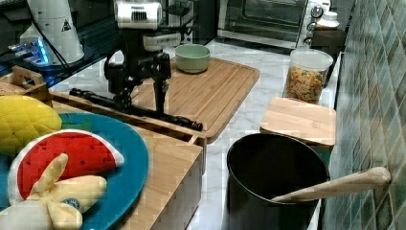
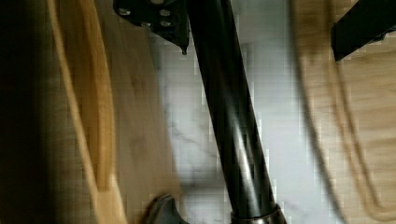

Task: Open the drawer.

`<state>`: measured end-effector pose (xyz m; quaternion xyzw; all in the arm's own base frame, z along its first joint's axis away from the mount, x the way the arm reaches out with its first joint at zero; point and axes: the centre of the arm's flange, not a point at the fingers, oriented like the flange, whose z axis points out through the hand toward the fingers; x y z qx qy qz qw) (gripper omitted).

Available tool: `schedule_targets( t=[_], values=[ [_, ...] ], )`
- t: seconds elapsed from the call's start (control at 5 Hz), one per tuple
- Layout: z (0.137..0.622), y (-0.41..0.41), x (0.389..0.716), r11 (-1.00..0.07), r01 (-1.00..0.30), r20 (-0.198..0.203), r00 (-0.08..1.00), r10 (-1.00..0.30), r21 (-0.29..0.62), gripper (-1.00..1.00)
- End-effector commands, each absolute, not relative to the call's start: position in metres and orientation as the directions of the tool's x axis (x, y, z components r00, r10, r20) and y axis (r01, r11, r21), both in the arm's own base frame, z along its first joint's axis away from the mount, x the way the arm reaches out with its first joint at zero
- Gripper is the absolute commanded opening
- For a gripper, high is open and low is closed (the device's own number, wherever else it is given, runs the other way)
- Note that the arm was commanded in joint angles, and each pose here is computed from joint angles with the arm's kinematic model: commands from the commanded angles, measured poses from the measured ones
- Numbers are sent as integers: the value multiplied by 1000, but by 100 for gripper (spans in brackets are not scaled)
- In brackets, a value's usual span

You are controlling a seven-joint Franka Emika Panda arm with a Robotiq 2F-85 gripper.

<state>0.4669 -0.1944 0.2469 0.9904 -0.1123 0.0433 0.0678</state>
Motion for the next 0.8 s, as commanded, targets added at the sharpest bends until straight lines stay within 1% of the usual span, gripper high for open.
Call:
schedule_targets(
  t=[0.2,0.4,0.6,0.8],
  values=[
    [250,-27,481,-993,-18,194,981,5,116,100],
    [251,-11,488,-995,-53,161,986,-39,83,100],
    [260,17,489,-997,-70,127,990,-67,20,100],
    [267,46,491,-998,-69,146,987,-68,-1,100]
  ],
)
